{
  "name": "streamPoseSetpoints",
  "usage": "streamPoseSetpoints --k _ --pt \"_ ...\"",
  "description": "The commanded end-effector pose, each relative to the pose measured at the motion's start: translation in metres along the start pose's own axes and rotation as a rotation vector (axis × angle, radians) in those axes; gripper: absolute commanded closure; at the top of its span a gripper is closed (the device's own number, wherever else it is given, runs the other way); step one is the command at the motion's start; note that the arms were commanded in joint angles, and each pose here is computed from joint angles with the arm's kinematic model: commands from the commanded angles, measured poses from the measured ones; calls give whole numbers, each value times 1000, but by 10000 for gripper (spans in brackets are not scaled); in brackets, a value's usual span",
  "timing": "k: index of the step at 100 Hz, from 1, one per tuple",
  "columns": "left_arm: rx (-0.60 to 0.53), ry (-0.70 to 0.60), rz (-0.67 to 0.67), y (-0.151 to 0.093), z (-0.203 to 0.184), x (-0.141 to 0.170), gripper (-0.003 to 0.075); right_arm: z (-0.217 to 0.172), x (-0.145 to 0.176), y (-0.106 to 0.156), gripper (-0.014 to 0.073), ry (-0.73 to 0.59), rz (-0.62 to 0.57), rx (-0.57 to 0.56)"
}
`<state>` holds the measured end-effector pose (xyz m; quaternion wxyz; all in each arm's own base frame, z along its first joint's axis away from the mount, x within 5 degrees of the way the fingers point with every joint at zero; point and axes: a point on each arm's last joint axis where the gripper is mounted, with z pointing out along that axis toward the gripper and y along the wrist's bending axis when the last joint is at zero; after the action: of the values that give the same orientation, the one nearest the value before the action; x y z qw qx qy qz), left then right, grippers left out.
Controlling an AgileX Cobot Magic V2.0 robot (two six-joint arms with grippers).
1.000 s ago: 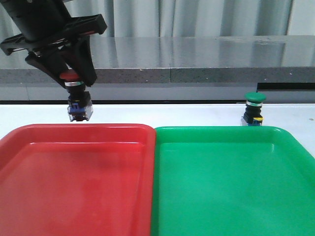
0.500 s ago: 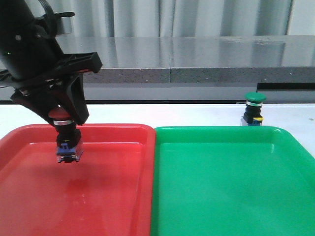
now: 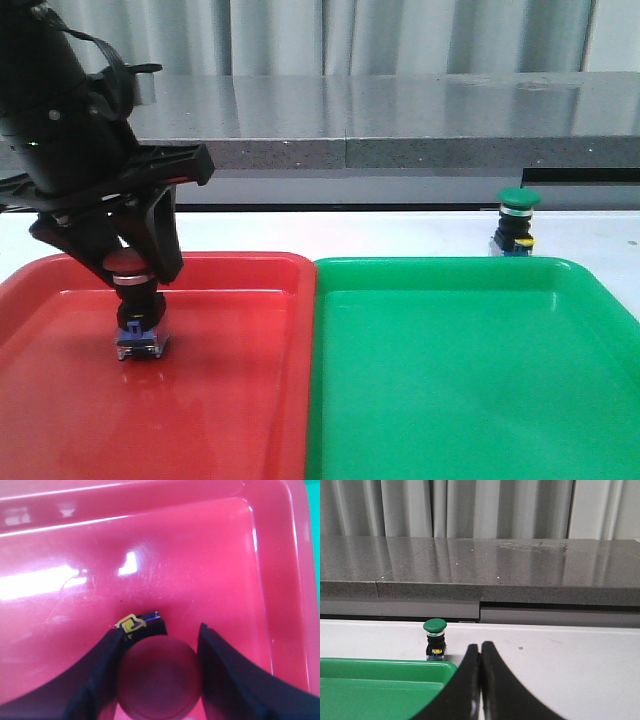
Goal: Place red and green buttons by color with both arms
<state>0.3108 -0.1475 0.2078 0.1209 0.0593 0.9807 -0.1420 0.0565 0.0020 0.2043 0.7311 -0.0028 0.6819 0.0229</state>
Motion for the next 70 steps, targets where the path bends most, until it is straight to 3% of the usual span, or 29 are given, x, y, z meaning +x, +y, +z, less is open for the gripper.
streamPoseSetpoints --k 1,12,41,70 --pt "38 -77 -5 -9 -20 -6 369 -1 -14 1 652 -99 -10 -9" --pt "41 -74 -47 -9 -20 -6 255 -1 -14 1 652 -99 -10 -9" --pt "54 -125 -39 -12 -37 -6 260 -1 -14 1 652 -99 -10 -9" --pt "47 -328 18 -14 -94 -2 279 -1 -14 1 652 -99 -10 -9"
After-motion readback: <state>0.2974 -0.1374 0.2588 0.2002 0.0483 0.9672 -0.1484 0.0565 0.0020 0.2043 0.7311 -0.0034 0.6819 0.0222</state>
